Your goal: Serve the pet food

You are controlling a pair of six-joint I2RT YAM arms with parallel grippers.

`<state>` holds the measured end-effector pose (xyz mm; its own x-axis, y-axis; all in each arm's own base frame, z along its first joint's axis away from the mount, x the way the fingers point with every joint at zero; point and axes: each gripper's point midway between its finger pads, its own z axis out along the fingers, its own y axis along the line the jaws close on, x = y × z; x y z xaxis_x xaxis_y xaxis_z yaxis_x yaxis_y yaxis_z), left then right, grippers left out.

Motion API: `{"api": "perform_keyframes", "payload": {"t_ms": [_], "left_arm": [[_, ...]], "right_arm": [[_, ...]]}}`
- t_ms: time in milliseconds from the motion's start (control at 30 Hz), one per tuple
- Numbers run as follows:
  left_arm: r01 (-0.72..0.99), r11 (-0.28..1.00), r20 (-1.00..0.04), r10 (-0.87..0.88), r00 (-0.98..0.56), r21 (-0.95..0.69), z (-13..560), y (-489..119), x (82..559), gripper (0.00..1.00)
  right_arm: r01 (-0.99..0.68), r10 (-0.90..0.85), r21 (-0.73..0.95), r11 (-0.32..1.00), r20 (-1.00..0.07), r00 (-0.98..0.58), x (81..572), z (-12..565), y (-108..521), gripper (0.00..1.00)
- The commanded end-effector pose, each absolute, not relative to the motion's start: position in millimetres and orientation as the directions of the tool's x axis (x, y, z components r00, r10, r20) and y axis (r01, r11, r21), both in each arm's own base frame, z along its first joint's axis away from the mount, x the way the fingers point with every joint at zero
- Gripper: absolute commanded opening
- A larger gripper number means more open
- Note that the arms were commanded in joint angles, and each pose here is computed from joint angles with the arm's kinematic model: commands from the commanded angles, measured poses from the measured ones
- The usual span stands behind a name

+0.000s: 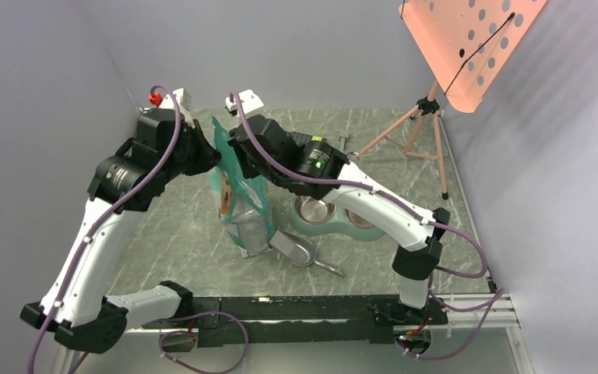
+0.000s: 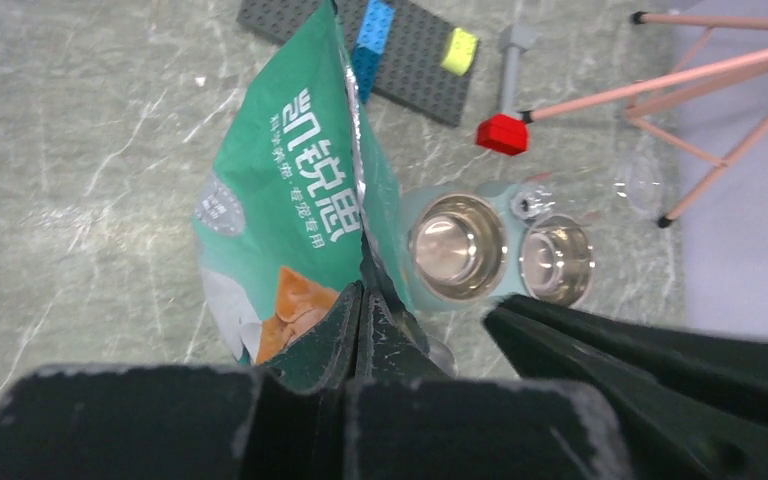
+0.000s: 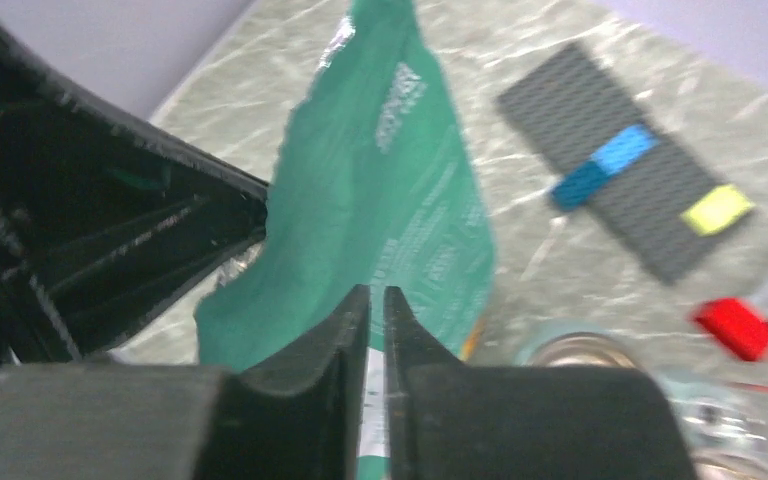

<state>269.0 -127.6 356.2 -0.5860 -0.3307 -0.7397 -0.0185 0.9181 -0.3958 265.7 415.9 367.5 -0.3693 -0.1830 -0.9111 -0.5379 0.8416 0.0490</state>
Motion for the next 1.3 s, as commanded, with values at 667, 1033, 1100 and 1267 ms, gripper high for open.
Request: {"api": "perform_keyframes", "payload": {"t_ms": [667,1033,1100,1267], "left_arm": [[0.118,0.768,-0.683,-0.474,-0.555,-0.629,380.7,-168.5,269.6,0.00],[0.080,0.757,-0.651,-0.496,-0.575,-0.648,374.5,-170.0,270.1,0.00],[0.072,0.759,-0.647,-0.496,-0.579,-0.647,373.9,-170.5,271.5,0.00],[0.013,0.793,-0.634,-0.477,-0.609,-0.609,364.5,-164.5,271.3,0.00]], "right_arm": [[-0.523,0.109,0.472,0.709,-0.807,-0.581,255.8,421.3,423.3,0.36],[-0.444,0.063,0.400,0.802,-0.795,-0.603,275.0,381.6,424.9,0.32],[-0.428,0.051,0.383,0.819,-0.790,-0.611,277.5,372.7,423.7,0.25],[-0.366,0.002,0.285,0.886,-0.791,-0.612,284.2,357.8,405.0,0.00]]}}
